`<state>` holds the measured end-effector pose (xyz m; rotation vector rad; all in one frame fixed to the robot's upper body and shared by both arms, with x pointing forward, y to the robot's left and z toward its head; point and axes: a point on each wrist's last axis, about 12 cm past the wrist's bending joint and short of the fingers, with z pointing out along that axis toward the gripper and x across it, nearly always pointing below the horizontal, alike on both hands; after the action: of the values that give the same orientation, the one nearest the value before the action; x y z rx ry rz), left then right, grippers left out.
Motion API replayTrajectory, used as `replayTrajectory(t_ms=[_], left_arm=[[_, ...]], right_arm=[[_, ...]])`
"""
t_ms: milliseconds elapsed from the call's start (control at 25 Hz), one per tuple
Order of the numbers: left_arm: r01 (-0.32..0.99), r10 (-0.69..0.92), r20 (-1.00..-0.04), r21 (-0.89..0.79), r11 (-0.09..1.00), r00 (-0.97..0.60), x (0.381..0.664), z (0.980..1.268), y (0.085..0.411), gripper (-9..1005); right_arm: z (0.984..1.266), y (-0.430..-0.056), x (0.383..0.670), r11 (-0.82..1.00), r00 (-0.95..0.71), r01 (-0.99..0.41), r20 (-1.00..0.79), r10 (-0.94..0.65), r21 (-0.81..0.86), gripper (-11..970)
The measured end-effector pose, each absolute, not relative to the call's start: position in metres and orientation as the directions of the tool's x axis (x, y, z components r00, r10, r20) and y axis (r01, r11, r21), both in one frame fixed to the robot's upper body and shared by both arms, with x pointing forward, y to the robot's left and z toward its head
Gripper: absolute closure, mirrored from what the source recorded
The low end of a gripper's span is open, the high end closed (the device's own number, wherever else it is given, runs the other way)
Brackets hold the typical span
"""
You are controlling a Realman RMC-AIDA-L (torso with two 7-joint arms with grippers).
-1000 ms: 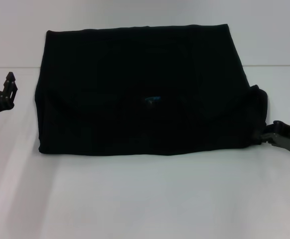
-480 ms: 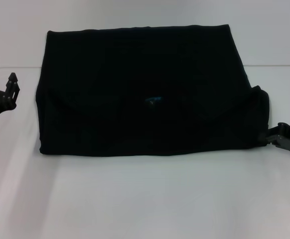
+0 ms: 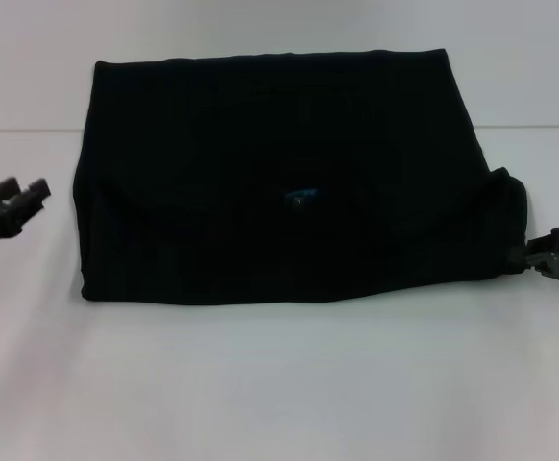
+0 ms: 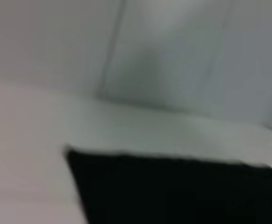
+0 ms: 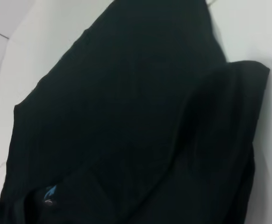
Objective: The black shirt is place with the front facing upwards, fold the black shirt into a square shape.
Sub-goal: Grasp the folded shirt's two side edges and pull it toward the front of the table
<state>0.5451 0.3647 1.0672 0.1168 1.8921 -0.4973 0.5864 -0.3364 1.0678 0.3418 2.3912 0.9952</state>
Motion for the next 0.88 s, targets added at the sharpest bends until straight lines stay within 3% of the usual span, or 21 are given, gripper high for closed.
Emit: replayTrajectory(t_ms=[240, 440, 680, 880], left_arm=[[0.367, -0.137, -0.734, -0.481, 0.796, -0.665, 0.548, 1.1, 0.373, 444], [0.361, -0.019, -0.596, -0.512, 0.78, -0.803, 0.566, 1.108, 0.357, 440], [0.349, -0.012, -0.567, -0.524, 0.777, -0.823, 0.573, 1.112, 0.353, 436], [0.323, -0.025, -0.572, -0.497, 0.806, -0.82, 0.578, 1.111, 0.357, 376]], right_arm=[[1.066, -0.339, 0.583, 0.7, -0.829, 0.02, -0.379, 0.411, 0.714, 904], [1.063, -0.337, 0.579, 0.703, -0.835, 0.0, -0.388, 0.391, 0.711, 904], [1.061, -0.338, 0.576, 0.71, -0.835, -0.013, -0.398, 0.38, 0.704, 904], [1.061, -0.336, 0.576, 0.711, -0.837, -0.026, -0.405, 0.369, 0.703, 904]])
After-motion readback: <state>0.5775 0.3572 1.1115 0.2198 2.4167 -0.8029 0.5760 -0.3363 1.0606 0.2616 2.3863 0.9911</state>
